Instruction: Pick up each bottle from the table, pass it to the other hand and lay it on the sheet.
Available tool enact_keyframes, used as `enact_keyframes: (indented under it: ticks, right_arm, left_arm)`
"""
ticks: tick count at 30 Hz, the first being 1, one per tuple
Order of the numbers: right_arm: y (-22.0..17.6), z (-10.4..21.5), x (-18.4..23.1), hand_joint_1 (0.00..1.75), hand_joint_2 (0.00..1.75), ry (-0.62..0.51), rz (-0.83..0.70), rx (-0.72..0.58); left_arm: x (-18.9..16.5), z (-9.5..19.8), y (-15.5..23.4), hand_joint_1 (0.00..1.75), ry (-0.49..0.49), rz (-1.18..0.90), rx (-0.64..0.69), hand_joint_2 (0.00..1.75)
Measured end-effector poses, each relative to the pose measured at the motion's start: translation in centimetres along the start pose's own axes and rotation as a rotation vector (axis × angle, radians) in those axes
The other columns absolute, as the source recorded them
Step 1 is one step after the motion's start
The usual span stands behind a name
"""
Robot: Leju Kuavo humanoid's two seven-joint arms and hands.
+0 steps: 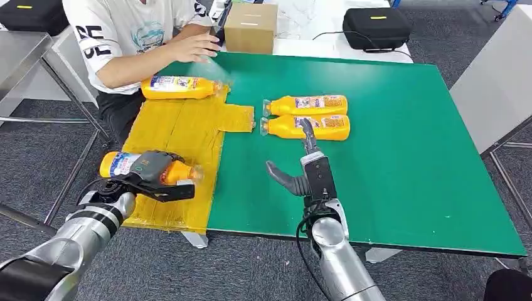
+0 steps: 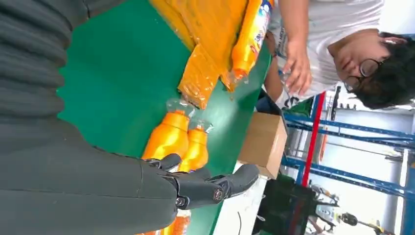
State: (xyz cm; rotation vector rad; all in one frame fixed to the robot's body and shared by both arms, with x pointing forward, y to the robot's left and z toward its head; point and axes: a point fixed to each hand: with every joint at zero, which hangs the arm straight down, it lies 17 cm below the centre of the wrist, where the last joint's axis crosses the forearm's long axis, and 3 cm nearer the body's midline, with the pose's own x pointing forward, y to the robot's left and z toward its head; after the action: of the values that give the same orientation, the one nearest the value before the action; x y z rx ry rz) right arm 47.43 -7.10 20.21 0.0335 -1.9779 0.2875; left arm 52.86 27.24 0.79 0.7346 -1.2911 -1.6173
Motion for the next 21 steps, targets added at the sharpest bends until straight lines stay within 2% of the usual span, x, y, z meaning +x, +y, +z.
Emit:
enact_keyframes:
  ticks: [1,2,3,12,17,21]
  right_arm:
    - [0.2,0.1,-0.2,0.00,1.75,0.002,-0.002,0.007]
    - [0.2,0.2,-0.4,0.00,1.75,0.006,-0.003,0.009]
    - [0.3,0.3,-0.6,0.00,1.75,0.011,-0.002,0.012]
    - [1.1,0.9,-2.1,0.00,1.75,0.041,-0.001,0.029]
    - [1.3,1.1,-2.7,0.00,1.75,0.058,-0.009,0.038]
    - [1.5,1.3,-3.3,0.00,1.75,0.075,-0.020,0.047]
  left_arm:
    - [0.1,0.1,-0.4,1.75,-0.005,-0.004,-0.015,1.75]
    - [0.1,0.2,-0.7,0.72,-0.006,-0.008,-0.022,1.75]
    - [0.0,0.2,-1.0,0.00,-0.005,-0.011,-0.030,1.75]
    - [-0.1,0.1,-0.9,0.00,0.044,0.002,0.020,1.75]
    - [0.8,0.2,-1.0,0.00,0.015,0.099,0.047,1.75]
    - [2.2,0.7,-0.7,0.00,-0.047,0.277,0.107,1.75]
